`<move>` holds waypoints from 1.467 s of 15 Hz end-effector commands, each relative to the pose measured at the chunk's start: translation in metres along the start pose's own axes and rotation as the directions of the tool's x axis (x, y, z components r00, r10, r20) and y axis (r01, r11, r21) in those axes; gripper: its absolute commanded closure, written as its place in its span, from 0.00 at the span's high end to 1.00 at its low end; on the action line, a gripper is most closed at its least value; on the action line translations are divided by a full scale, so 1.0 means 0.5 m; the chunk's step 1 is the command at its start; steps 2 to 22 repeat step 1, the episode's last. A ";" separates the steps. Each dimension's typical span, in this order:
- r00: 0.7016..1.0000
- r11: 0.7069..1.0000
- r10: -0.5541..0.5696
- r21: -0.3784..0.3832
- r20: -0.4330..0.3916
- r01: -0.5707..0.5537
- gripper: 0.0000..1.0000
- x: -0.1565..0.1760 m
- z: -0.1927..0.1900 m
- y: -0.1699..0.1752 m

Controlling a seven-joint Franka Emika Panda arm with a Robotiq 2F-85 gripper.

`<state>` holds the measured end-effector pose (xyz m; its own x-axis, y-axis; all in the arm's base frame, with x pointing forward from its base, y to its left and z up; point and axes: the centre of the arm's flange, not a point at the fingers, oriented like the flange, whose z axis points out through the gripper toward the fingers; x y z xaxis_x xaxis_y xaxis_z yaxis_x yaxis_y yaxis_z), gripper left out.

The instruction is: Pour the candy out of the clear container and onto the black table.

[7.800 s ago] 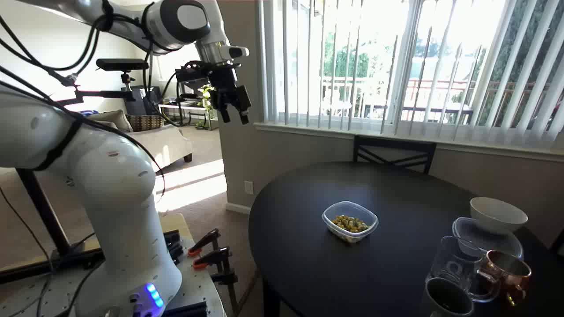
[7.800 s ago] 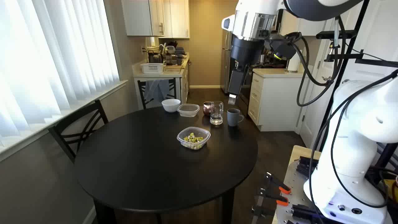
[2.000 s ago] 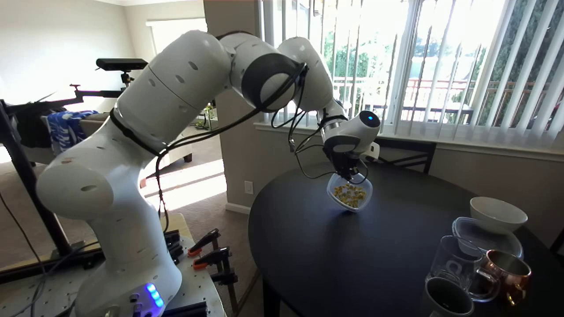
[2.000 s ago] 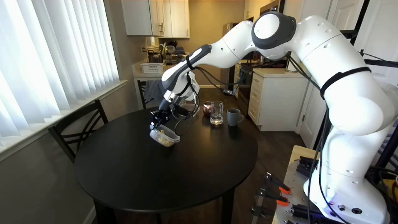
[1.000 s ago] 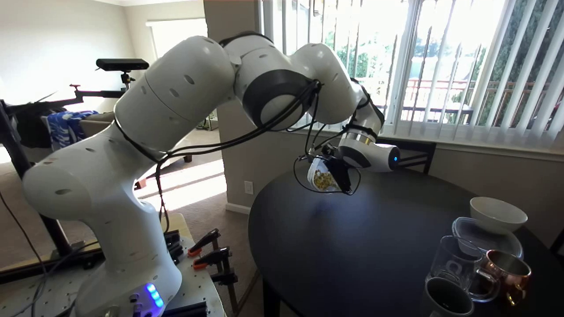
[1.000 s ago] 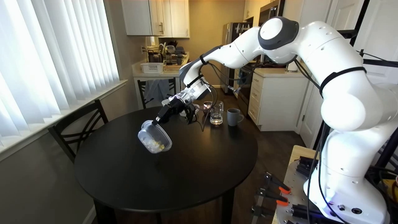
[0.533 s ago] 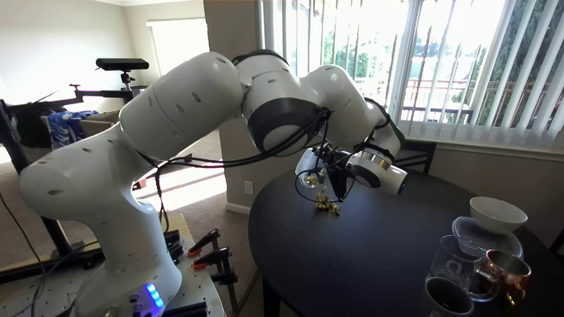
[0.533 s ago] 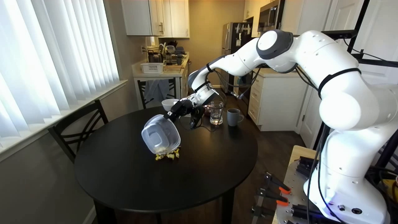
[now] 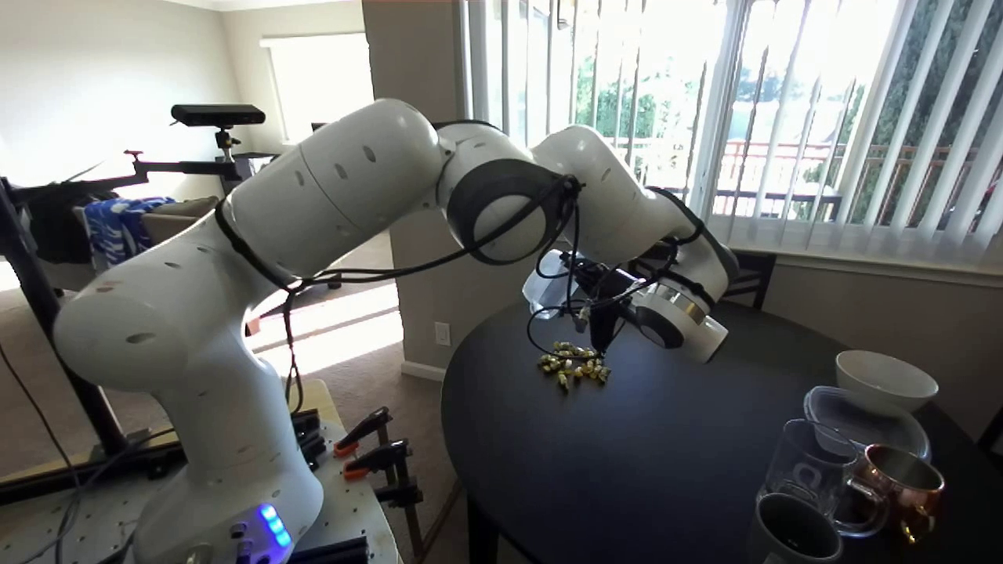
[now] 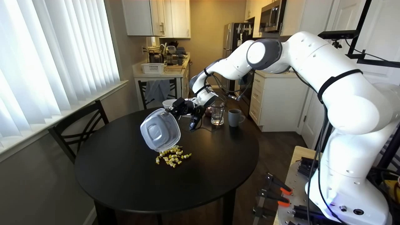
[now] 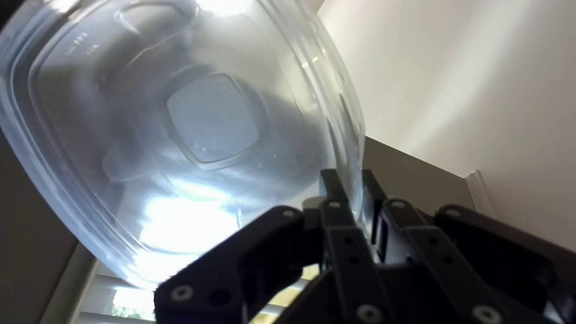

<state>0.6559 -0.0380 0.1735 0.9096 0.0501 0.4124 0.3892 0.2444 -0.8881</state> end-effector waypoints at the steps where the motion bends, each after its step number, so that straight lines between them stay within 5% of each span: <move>1: 0.999 0.999 0.034 0.024 -0.024 -0.033 0.03 0.015 0.001 0.010; 22: 0.999 0.999 0.034 0.024 -0.024 -0.033 0.03 0.015 0.001 0.010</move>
